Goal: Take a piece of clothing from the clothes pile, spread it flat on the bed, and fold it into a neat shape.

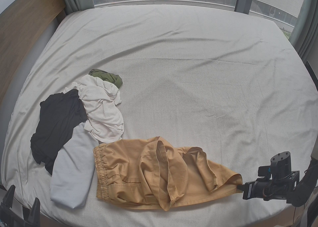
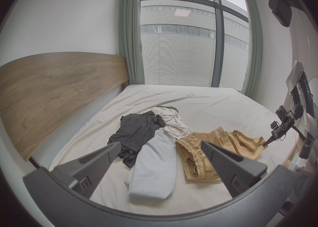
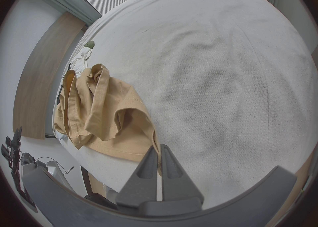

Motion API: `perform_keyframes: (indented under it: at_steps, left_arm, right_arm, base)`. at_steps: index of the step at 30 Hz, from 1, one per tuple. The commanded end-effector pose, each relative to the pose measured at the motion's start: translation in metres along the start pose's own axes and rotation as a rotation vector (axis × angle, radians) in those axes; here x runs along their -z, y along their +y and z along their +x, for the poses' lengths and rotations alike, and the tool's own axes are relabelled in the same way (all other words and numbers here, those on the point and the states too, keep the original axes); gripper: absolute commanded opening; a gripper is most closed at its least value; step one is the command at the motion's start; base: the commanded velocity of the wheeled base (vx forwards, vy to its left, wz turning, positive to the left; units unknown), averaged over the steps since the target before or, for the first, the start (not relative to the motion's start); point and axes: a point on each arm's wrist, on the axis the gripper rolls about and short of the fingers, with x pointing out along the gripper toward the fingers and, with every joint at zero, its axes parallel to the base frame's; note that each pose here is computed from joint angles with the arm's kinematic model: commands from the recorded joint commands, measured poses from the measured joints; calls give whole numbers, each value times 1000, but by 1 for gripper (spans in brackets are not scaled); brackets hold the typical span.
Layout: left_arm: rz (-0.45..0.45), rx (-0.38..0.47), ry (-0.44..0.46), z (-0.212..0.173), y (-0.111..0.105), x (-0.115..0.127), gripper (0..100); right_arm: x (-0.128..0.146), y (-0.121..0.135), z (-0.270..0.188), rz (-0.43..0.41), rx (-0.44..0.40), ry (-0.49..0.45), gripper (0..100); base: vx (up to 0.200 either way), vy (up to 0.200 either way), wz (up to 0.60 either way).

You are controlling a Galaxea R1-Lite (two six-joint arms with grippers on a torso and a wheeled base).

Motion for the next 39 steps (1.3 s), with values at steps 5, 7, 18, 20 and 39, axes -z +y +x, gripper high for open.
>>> perform_keyframes:
  at_steps: [5, 7, 18, 20, 39]
  left_arm:
    - [0, -1, 3, 0, 0, 5, 100]
    - [0, -1, 3, 0, 0, 5, 100]
    - [0, -1, 3, 0, 0, 5, 100]
    - [0, -1, 3, 0, 0, 5, 100]
    - [-1, -1, 4, 0, 0, 5, 100]
  right_arm:
    - [7, -8, -9, 26, 46, 54, 0]
    - [8, -9, -12, 31, 53, 61, 0]
    - [8, -24, -27, 50, 118, 79, 0]
    - [8, -25, -28, 56, 117, 80, 0]
    - [11, -23, -32, 50, 109, 106, 100]
  base:
    - [0, 0, 0]
    - [0, 0, 0]
    - [0, 0, 0]
    - [0, 0, 0]
    - [0, 0, 0]
